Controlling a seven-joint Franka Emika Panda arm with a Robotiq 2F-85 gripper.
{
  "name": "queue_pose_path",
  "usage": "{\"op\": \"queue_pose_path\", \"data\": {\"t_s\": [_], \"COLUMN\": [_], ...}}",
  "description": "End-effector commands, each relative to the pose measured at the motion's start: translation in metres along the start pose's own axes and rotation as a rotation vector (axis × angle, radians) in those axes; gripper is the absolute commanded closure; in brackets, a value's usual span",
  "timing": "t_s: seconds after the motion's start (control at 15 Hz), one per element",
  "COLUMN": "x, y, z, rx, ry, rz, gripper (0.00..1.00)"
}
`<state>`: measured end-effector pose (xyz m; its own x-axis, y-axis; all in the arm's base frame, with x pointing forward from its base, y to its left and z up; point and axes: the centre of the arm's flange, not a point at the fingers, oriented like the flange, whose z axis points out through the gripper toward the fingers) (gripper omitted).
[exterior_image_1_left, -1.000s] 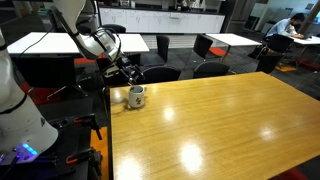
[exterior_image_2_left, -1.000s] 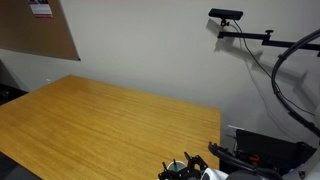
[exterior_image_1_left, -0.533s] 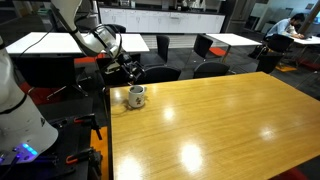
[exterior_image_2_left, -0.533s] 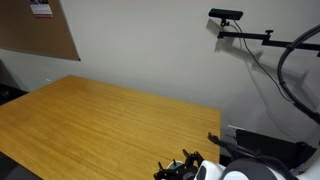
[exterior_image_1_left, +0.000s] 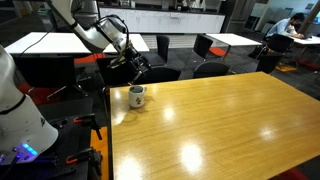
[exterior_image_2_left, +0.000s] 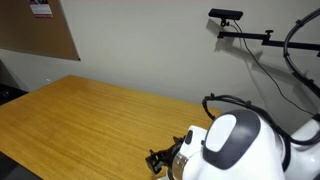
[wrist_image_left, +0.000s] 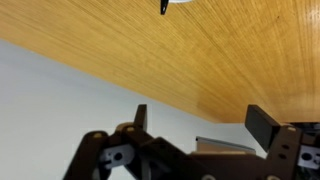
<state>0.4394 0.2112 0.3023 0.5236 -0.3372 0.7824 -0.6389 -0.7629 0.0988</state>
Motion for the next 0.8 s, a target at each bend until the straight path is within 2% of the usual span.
{"op": "queue_pose_path", "data": {"t_s": [0.0, 0.4, 0.73], "x": [0.034, 0.081, 0.107], "y": [0.024, 0.047, 0.066], "z": [0.005, 0.017, 0.022], "rx": [0.096, 0.246, 0.383], "ry": [-0.075, -0.188, -0.337], "rz": [-0.034, -0.118, -0.227], "gripper": [0.0, 0.0, 0.0]}}
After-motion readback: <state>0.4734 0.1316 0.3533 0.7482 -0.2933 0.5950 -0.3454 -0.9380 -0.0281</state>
